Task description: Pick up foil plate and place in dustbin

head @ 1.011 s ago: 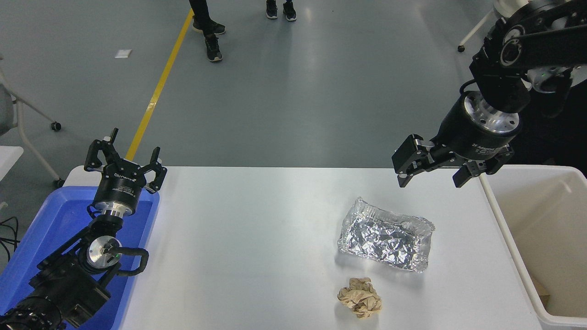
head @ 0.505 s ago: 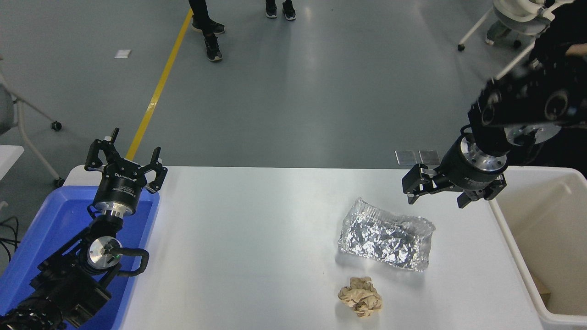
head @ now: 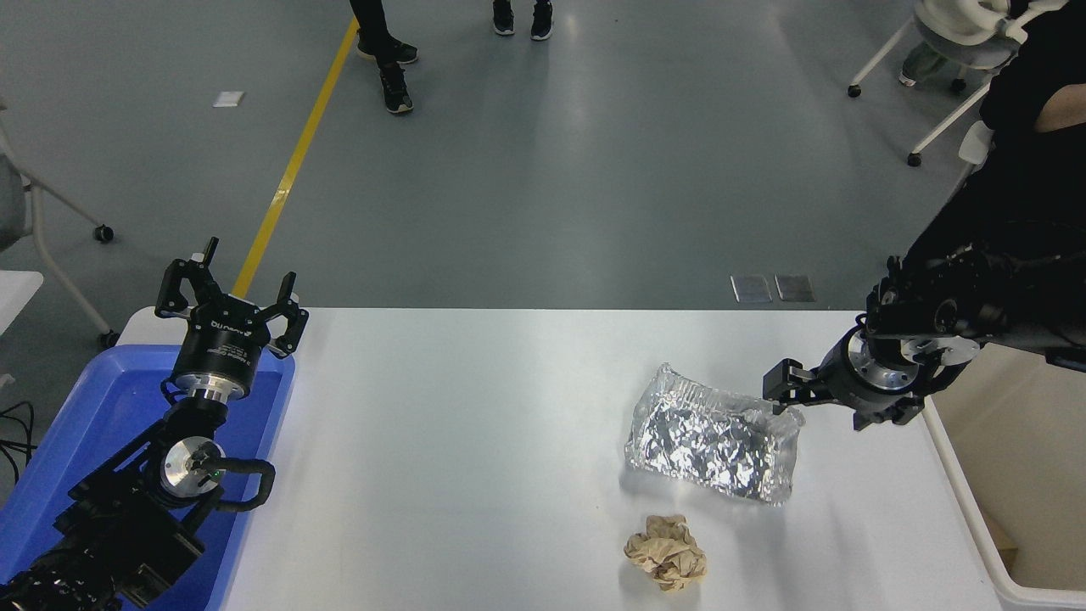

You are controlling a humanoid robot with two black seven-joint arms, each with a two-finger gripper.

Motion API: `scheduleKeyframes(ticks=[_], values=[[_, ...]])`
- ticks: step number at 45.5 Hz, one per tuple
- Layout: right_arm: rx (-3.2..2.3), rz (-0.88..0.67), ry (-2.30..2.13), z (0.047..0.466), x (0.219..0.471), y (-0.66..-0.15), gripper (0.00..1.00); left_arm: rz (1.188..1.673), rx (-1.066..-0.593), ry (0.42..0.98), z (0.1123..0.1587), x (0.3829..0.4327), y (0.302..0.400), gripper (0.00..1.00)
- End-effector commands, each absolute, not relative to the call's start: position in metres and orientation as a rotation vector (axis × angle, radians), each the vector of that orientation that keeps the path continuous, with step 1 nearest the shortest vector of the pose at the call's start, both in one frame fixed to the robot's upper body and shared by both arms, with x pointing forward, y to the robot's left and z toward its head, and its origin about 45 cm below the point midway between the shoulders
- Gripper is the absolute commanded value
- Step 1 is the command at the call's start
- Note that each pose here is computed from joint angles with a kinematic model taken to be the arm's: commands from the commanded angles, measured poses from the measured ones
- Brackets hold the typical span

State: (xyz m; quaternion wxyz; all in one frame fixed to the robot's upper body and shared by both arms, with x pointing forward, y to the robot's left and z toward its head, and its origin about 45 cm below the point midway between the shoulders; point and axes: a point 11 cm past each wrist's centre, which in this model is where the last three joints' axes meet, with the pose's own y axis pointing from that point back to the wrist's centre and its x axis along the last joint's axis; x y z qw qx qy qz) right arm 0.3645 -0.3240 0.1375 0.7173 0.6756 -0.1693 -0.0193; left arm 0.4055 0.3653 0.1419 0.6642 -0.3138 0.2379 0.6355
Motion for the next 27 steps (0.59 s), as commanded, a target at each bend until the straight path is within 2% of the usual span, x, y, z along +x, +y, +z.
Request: scheduleKeyframes(ticks=[1, 22, 27], values=[[1.506, -0.068, -0.432, 0.101, 0.355, -0.329, 1.0, 1.436, -0.708, 0.537, 0.1419, 0.4055, 0.3653, 0.98], [1.475, -0.018, -0.476, 0.063, 0.342, -0.328, 0.97, 1.436, -0.708, 0.537, 0.1419, 0.4055, 0.3653, 0.98], [1.469, -0.001, -0.482, 0.055, 0.339, -0.325, 0.89, 1.435, -0.707, 0.539, 0.1418, 0.4055, 0.3652, 0.98]])
